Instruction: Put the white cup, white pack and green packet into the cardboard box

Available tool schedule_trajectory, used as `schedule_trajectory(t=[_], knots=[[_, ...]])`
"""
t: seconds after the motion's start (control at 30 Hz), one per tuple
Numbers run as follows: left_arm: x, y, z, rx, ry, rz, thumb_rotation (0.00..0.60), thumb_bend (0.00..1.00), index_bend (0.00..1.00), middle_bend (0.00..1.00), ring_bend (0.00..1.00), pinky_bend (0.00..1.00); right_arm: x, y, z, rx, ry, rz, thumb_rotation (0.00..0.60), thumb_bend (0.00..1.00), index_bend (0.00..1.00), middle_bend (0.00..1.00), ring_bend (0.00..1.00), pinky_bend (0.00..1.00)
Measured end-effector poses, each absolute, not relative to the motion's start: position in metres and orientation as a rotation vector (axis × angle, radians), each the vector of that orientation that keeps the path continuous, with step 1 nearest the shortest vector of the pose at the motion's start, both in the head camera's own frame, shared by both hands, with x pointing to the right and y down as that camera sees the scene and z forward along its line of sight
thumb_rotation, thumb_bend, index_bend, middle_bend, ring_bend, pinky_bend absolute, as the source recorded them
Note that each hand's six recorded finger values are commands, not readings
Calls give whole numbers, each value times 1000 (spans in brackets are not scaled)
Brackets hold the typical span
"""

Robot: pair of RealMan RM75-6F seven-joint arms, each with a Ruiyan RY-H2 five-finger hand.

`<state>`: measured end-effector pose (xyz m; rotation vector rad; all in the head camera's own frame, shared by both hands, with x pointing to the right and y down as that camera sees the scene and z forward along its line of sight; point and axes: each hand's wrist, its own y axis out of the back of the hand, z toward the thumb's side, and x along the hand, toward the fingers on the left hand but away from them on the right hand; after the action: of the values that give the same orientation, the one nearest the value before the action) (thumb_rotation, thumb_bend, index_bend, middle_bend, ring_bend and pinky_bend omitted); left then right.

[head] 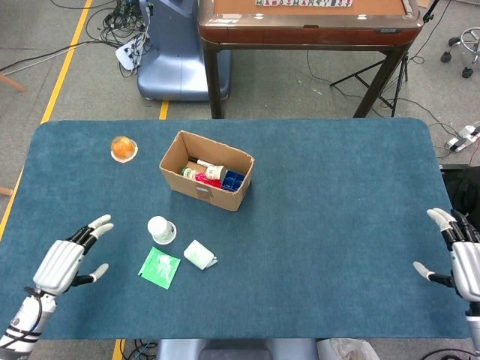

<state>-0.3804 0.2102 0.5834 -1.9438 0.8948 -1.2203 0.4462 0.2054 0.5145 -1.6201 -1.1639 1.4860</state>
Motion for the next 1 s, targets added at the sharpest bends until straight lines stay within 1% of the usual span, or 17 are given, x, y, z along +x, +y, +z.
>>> schedule_trajectory(t=[0.2, 0.37, 0.47, 0.53, 0.6, 0.73, 0.9, 1.0], knots=[[-342, 191, 597, -2003, 739, -1167, 600, 231, 96, 0, 111, 472, 456, 205, 502, -1617, -1229, 1448, 600, 85, 132, 150, 36, 169], [-321, 180, 606, -2015, 652, -1182, 600, 230, 46, 0, 100, 471, 464, 203, 498, -1609, -1257, 1446, 600, 85, 140, 157, 36, 169], [-310, 171, 611, -1999, 609, -1199, 600, 224, 2, 0, 75, 443, 466, 203, 496, -1614, -1270, 1441, 600, 85, 149, 160, 36, 169], [-303, 167, 616, -1991, 578, -1216, 600, 221, 0, 0, 63, 418, 467, 204, 494, -1616, -1276, 1440, 600, 85, 149, 160, 36, 169], [-297, 164, 621, -1978, 543, -1229, 600, 221, 9, 0, 61, 393, 469, 204, 493, -1619, -1285, 1436, 600, 85, 149, 160, 36, 169], [-289, 162, 631, -1943, 482, -1258, 600, 221, 83, 0, 61, 353, 472, 204, 491, -1625, -1299, 1433, 600, 86, 149, 160, 36, 169], [-281, 162, 645, -1903, 398, -1297, 600, 221, 109, 0, 38, 290, 473, 203, 491, -1639, -1295, 1432, 600, 85, 150, 161, 36, 169], [-276, 161, 653, -1877, 359, -1315, 600, 221, 121, 0, 33, 284, 472, 204, 492, -1652, -1287, 1431, 600, 85, 149, 161, 36, 170]])
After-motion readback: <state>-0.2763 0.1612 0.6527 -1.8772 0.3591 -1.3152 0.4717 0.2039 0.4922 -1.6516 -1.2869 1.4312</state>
